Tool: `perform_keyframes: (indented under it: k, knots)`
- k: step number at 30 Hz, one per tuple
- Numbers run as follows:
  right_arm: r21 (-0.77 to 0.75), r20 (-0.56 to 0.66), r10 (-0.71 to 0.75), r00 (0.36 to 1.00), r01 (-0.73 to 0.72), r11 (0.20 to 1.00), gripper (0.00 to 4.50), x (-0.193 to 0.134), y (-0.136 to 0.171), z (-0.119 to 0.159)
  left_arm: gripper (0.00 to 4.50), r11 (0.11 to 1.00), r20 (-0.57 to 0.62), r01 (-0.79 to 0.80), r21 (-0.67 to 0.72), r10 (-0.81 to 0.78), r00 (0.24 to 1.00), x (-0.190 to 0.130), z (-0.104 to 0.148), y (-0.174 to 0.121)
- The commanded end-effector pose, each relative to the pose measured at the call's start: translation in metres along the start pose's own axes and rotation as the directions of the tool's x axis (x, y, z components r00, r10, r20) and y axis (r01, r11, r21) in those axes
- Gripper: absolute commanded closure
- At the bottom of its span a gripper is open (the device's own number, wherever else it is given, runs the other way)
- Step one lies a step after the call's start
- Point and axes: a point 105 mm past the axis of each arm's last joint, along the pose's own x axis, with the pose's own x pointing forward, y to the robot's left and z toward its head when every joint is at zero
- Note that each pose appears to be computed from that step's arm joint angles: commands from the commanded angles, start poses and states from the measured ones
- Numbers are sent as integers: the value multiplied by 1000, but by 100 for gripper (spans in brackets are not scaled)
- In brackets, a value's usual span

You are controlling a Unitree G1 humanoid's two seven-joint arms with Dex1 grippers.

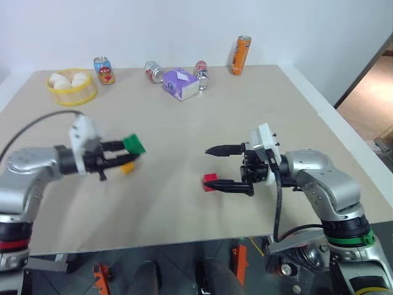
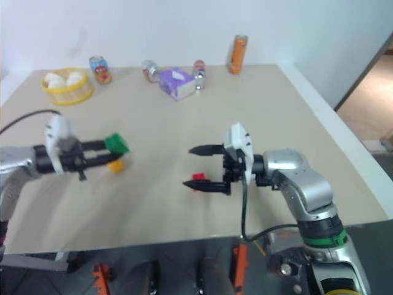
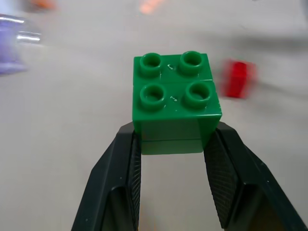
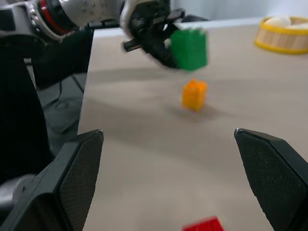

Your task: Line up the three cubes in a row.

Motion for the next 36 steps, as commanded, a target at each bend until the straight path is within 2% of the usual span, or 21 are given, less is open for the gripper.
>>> perform_keyframes:
  k: [1, 10, 15, 24, 36]
  knots:
    - [-38, -1, -9, 1000, 9, 999, 0, -8, -2, 6, 320, 998, -49, 37, 50, -34, 998, 11, -10, -13]
    - [-33, -9, -46, 999, 45, 998, 0, -12, -2, 3, 320, 991, -84, 110, 74, -103, 991, 59, -31, -16]
    - [-29, -12, -70, 997, 70, 997, 0, -14, 1, 3, 320, 989, -39, 139, 46, -137, 990, 76, -28, -15]
    - [-25, -14, -96, 995, 96, 995, 0, -16, 4, 3, 320, 974, -67, 224, 30, -222, 973, 83, -37, -19]
    - [-22, -11, -113, 994, 113, 993, 0, -16, 7, 2, 320, 968, -105, 246, 42, -241, 965, 82, -43, -16]
